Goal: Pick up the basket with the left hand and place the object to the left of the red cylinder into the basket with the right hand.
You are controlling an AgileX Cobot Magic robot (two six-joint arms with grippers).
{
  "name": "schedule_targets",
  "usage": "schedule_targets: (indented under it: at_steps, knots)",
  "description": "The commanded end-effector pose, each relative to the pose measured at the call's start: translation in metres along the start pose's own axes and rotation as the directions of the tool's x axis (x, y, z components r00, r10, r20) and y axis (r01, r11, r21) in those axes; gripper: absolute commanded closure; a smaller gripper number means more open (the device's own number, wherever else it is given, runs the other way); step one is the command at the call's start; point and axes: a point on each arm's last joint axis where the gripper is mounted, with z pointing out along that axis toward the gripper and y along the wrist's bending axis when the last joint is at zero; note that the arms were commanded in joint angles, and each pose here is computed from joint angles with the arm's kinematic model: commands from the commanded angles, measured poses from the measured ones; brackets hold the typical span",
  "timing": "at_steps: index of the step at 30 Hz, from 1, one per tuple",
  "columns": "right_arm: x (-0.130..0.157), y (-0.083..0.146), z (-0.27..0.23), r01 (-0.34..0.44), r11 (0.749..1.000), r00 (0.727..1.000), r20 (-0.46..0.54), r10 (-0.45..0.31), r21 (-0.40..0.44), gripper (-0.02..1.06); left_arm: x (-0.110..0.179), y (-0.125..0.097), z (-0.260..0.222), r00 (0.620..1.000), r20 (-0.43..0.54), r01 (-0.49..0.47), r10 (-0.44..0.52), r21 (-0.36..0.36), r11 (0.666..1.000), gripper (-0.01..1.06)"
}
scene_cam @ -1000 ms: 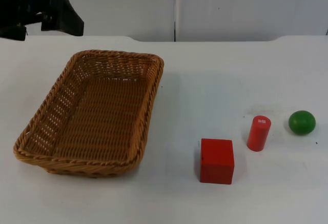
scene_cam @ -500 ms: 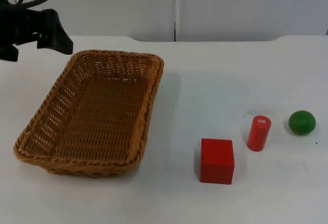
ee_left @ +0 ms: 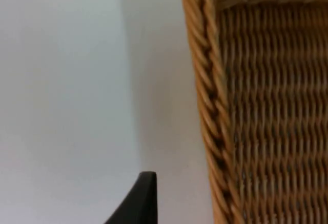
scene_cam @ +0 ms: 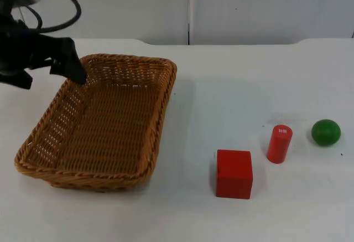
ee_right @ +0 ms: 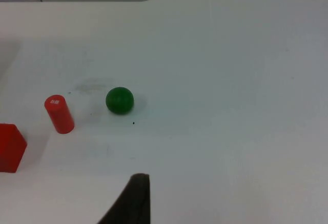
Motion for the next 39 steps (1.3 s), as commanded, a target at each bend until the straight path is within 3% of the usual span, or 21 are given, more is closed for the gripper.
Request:
schedule_targets:
  at_steps: [1,11,39]
  knots:
    - [0.001,0.0,0.001,-0.005,1.0,1.0,0.004,0.005,0.005,-0.01,-0.004,0.002,0.004,0.999,-0.044,-0.001,0.001,0.01,1.0,0.0]
    - [0.001,0.0,0.001,-0.005,1.0,1.0,0.004,0.005,0.005,-0.01,-0.01,0.013,0.028,0.986,-0.17,-0.002,0.002,-0.004,1.0,0.0]
    - [0.001,0.0,0.001,-0.006,1.0,1.0,0.004,0.006,0.003,-0.01,0.001,0.024,0.059,0.973,-0.231,0.026,-0.029,-0.014,1.0,0.02]
